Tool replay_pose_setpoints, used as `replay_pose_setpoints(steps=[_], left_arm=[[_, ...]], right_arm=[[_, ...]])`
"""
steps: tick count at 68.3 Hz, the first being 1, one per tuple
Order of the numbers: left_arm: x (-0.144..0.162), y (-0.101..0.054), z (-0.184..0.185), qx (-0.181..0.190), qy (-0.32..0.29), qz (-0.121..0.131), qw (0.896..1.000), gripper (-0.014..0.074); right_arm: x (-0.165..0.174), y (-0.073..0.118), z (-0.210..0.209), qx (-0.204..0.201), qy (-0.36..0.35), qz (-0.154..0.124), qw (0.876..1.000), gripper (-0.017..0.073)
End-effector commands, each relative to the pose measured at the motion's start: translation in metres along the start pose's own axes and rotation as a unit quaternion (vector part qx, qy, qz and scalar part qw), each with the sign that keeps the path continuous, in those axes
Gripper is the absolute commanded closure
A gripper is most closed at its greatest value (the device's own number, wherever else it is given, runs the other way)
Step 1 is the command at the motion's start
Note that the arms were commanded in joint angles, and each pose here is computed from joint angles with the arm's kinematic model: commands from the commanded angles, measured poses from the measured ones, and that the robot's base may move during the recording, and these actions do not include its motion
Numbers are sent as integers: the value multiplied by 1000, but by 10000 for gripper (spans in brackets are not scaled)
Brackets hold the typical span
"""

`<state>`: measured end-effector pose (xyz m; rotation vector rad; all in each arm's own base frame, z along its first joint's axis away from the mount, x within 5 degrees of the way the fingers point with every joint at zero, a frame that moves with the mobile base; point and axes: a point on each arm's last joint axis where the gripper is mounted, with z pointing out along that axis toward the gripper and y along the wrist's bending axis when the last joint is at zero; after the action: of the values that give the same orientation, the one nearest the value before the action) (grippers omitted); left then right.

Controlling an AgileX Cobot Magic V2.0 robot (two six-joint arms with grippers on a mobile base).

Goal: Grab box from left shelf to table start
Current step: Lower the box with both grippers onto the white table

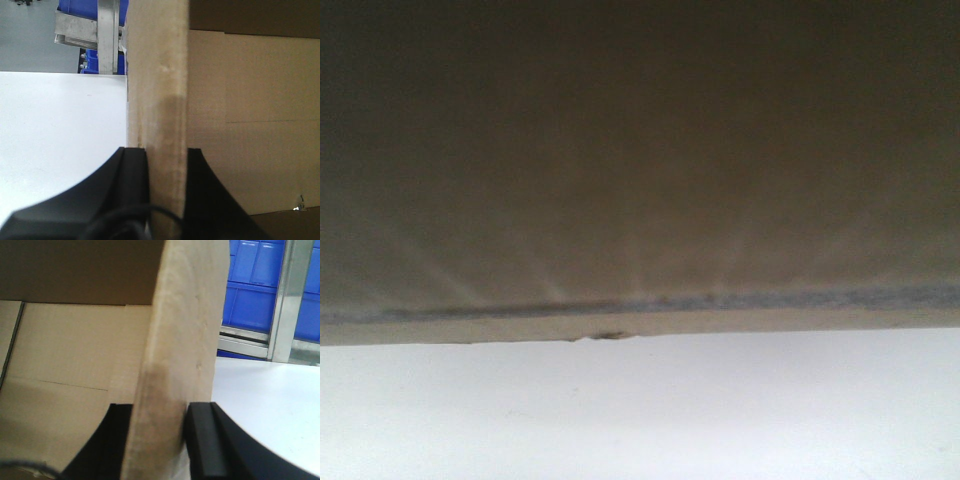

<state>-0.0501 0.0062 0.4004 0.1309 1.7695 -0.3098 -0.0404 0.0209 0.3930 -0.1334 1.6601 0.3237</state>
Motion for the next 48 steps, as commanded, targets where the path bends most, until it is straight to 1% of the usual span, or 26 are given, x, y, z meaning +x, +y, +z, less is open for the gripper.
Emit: replay_pose_setpoints(steps=[1, 8, 15, 21, 28, 34, 42, 48], left_arm=[[-24, -3, -7, 16, -101, -5, 995, 685], [-27, -3, -5, 17, -105, -6, 994, 685], [-35, -4, 3, 15, -93, -6, 995, 685], [-46, -5, 13, 12, -74, -7, 997, 685], [-63, -6, 31, 7, -40, -8, 999, 685], [-77, -6, 51, 1, -10, -7, 1000, 685], [-87, -4, 79, -18, 34, 0, 999, 685], [-90, 1, 99, -44, 66, 15, 997, 685]], right_arm=[[-21, -6, -1, 40, -77, -31, 996, 500], [-21, -6, 0, 40, -76, -30, 996, 500], [-26, -6, 1, 40, -79, -30, 996, 500], [-34, -6, 8, 40, -59, -28, 997, 500], [-46, -9, 25, 41, -7, -23, 999, 499], [-55, -12, 46, 41, 58, -16, 997, 499], [-64, -19, 80, 40, 145, -5, 989, 499], [-69, -25, 105, 41, 197, 3, 979, 499]])
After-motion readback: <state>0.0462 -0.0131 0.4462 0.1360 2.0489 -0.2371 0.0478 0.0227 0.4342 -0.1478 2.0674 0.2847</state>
